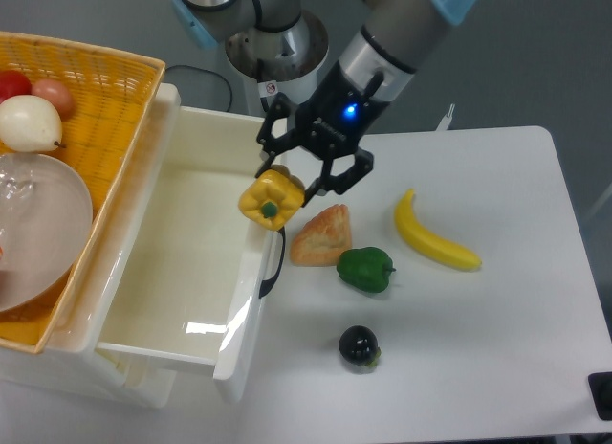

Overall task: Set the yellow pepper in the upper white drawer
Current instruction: 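Carry the yellow pepper over the open white drawer, then open the gripper to drop the pepper into the drawer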

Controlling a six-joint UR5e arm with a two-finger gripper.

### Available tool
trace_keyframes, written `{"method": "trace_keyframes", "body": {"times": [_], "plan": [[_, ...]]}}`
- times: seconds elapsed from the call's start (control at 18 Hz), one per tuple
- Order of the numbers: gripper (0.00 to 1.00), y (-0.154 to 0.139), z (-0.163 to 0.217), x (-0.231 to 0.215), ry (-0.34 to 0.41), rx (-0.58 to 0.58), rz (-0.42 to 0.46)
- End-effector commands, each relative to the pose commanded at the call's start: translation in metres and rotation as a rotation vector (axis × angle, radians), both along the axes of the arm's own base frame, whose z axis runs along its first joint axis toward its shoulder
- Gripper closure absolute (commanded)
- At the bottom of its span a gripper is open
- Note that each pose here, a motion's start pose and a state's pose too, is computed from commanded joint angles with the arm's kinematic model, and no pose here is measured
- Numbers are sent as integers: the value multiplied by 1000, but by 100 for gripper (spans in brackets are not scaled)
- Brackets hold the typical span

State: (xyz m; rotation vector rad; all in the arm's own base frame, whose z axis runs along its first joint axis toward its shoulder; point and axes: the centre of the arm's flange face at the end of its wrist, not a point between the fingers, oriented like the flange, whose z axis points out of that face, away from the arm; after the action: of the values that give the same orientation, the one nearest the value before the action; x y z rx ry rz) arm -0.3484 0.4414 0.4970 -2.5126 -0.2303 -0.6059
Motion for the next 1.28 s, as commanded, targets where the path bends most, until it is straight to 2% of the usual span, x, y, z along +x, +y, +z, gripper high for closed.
{"method": "trace_keyframes", "body": {"times": [0.39, 0.56, 0.94, 1.0, 1.06, 1.17, 1.28], "plan": [[58, 13, 0, 16, 1, 1, -37], [51, 18, -1, 22, 8, 0, -54], [49, 23, -9, 29, 6, -9, -75], [42, 23, -11, 28, 4, -10, -76], [25, 23, -11, 28, 10, -6, -81], [4, 24, -13, 28, 19, 1, -93], [0, 24, -15, 27, 18, 3, -96]]}}
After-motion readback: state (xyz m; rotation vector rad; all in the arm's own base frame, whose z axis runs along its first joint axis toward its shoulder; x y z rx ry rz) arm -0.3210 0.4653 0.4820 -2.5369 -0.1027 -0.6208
